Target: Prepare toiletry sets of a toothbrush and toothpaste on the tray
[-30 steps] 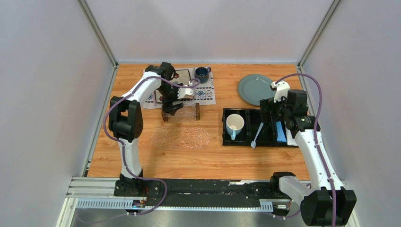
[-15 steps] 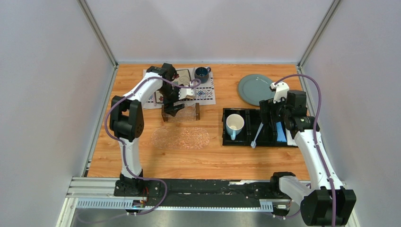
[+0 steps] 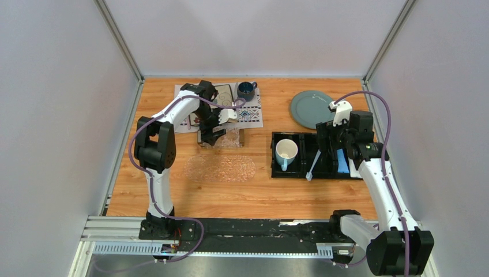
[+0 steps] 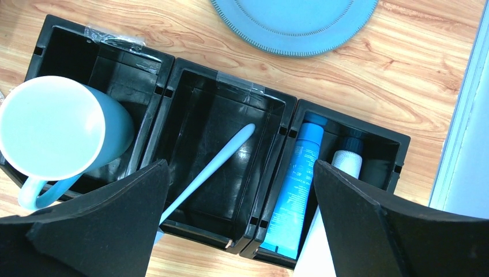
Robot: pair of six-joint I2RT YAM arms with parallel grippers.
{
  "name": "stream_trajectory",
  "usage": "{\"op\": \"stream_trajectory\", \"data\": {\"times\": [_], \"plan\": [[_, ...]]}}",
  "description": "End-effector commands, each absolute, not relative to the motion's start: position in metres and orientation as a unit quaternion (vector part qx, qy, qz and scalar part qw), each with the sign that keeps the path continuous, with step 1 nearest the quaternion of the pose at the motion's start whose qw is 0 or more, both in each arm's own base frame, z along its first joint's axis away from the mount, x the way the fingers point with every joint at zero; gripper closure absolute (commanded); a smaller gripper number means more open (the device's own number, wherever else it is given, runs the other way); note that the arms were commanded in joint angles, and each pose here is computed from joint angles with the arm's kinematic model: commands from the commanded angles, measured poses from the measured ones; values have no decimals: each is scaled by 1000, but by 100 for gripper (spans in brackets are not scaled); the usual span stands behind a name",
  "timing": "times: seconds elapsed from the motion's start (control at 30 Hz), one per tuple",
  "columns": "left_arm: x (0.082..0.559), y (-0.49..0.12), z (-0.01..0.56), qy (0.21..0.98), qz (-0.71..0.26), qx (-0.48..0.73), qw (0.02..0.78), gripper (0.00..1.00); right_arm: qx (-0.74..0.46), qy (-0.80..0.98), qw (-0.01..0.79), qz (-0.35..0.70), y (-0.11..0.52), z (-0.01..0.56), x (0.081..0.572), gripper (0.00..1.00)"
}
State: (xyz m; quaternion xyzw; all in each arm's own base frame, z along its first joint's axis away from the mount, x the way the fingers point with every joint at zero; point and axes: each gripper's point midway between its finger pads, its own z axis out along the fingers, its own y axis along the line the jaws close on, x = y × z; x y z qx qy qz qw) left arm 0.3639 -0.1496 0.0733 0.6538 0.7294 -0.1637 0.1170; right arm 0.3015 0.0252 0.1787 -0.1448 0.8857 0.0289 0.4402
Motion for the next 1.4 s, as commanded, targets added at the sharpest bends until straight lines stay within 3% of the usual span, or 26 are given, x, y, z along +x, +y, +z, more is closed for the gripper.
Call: {"op": "stream_trajectory", "data": {"times": [0.0, 1.37], "plan": [[379, -157, 85, 724, -151, 656, 151, 5, -151, 876, 458, 16, 23, 185, 310, 0], [380, -152, 84, 728, -132, 658, 142, 5, -161, 872, 463, 16, 23, 182, 305, 0]]}}
